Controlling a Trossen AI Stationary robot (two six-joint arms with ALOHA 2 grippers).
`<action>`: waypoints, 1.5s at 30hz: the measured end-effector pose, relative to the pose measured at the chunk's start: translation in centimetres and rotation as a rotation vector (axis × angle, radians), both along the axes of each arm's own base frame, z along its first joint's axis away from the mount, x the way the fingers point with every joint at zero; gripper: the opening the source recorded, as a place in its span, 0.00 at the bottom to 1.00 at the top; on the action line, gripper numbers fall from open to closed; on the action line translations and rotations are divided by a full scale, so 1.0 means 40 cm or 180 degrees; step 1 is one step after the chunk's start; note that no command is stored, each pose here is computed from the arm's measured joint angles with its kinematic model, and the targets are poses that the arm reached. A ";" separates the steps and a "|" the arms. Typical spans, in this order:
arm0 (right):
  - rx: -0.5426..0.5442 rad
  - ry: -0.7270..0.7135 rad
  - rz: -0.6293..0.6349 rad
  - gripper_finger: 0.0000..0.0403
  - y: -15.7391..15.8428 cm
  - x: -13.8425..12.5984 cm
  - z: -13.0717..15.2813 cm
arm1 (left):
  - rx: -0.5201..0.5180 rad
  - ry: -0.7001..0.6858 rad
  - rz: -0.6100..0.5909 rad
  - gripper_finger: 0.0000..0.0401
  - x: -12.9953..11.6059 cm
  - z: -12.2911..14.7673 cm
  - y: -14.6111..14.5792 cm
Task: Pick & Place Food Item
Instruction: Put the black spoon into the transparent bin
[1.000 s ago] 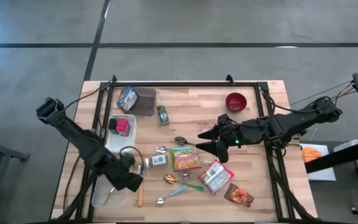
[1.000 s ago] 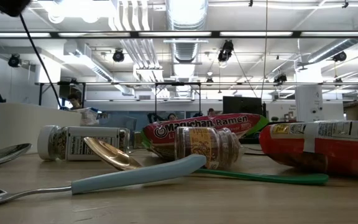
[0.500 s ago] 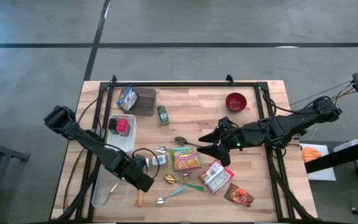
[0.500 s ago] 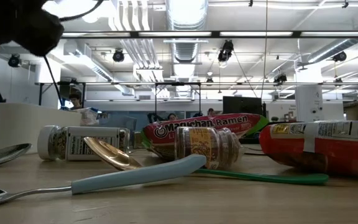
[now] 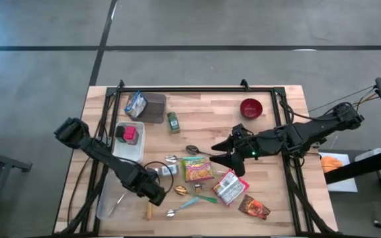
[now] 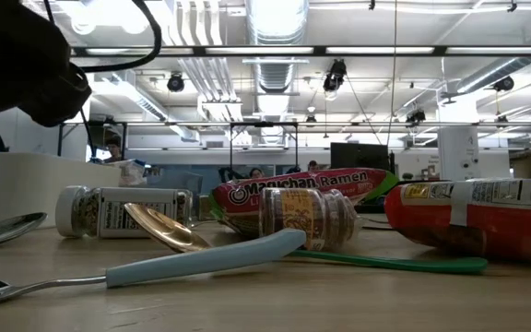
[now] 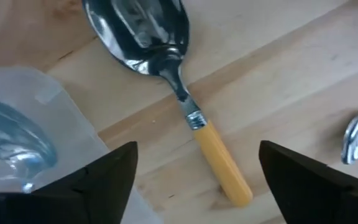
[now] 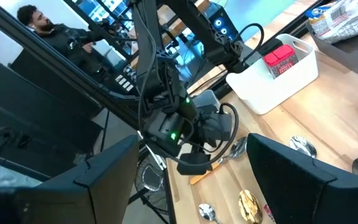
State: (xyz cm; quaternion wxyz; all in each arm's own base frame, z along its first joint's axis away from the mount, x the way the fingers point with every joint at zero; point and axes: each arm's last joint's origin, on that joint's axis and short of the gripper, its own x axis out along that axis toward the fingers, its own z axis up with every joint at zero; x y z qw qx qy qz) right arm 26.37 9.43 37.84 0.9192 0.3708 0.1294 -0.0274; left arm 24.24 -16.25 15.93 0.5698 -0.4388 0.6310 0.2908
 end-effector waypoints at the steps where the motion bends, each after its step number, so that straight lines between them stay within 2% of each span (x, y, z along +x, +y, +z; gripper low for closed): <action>1: -0.0003 0.0000 0.0001 0.73 0.000 0.000 0.000 | 0.0004 0.0008 0.0010 0.87 0.001 -0.001 0.003; 5: -0.0012 0.0002 0.0003 0.73 0.000 0.000 0.000 | 0.0019 0.0006 0.0040 0.90 0.005 -0.003 0.011; 19: -0.0024 0.0009 0.0014 0.73 0.000 0.000 -0.001 | 0.0001 -0.0094 0.0064 0.90 -0.001 -0.036 0.022; 24: -0.0027 0.0017 0.0013 0.73 0.000 0.000 -0.001 | -0.0001 -0.0125 -0.0106 0.88 -0.001 -0.036 0.022; 35: -0.0028 0.0017 0.0016 0.73 0.000 0.000 -0.001 | -0.0052 -0.0273 -0.0842 0.68 -0.001 -0.035 0.019; 45: -0.0049 0.0016 0.0026 0.73 0.000 0.000 -0.001 | -0.0159 -0.0231 -0.0866 0.52 -0.002 -0.033 0.017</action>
